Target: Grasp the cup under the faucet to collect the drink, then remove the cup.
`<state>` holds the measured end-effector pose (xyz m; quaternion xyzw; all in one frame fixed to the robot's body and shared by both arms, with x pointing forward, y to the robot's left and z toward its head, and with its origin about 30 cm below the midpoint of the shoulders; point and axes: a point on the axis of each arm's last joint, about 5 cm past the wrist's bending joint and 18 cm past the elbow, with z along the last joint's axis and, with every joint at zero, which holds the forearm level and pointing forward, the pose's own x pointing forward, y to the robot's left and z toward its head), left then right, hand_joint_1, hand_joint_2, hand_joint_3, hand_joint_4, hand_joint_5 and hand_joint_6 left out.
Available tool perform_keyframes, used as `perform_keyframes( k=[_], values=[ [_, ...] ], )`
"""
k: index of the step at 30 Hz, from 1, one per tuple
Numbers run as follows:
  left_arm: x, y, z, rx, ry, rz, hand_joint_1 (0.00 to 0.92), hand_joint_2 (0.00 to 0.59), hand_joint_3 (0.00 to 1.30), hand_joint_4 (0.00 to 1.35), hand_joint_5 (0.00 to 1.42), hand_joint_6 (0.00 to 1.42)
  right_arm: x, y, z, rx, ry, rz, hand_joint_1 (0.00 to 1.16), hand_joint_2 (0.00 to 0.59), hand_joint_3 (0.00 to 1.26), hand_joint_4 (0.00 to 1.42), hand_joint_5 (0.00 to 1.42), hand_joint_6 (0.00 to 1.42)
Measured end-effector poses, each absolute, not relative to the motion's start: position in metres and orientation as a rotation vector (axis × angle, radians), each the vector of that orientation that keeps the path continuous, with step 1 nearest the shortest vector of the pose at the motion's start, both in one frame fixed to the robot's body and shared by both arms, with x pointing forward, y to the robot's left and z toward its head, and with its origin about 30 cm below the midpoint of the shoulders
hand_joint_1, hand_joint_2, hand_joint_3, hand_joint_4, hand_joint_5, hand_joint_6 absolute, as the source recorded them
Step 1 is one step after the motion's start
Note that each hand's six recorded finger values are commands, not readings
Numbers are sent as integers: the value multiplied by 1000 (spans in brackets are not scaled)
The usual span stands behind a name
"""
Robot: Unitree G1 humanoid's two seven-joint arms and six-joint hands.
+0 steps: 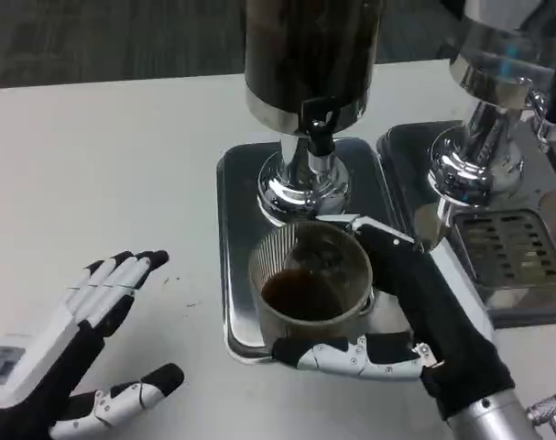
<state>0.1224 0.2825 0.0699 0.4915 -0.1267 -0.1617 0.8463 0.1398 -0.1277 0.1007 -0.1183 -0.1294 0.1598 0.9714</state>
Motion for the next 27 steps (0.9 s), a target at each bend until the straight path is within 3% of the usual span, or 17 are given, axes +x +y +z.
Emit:
perform_keyframes(
  k=[12, 27],
  values=[
    [103, 277, 69, 1031, -252, -330, 0, 184, 35, 0, 0, 0, 130, -132, 106, -270, -269, 421, 1032, 149, 561, 662, 742, 953],
    [94, 273, 65, 1043, -223, -300, 0, 184, 35, 0, 0, 0, 129, -133, 106, -277, -266, 434, 1016, 155, 559, 661, 733, 953]
  ],
)
